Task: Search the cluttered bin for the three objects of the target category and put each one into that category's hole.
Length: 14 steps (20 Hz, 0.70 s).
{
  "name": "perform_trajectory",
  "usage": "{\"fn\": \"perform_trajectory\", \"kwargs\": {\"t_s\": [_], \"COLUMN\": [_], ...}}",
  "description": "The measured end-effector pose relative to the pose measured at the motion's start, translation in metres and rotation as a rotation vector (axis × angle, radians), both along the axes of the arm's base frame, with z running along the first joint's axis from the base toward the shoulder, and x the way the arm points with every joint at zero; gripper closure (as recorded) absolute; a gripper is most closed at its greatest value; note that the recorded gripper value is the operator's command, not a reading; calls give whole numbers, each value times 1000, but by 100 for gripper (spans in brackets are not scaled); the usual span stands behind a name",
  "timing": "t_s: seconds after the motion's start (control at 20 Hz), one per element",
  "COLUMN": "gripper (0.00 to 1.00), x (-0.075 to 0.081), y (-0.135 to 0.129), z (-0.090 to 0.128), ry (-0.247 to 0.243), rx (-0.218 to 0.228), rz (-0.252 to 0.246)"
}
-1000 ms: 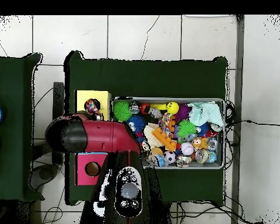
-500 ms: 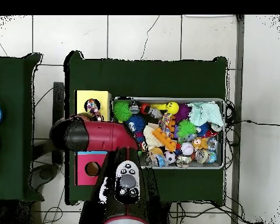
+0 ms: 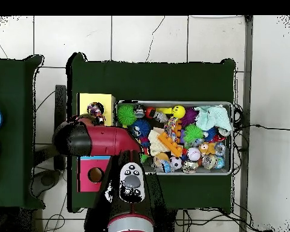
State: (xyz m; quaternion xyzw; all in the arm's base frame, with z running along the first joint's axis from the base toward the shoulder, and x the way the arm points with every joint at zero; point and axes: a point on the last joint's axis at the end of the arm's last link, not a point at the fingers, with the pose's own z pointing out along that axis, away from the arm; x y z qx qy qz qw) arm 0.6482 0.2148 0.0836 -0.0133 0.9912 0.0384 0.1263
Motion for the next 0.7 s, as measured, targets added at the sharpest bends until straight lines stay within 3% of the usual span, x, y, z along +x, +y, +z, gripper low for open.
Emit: {"fn": "perform_trajectory", "kwargs": {"t_s": [0.7], "gripper": [100], "x": [4], "y": [1], "z": [-4], "ry": [-25], "rx": [29], "rz": [-23]}}
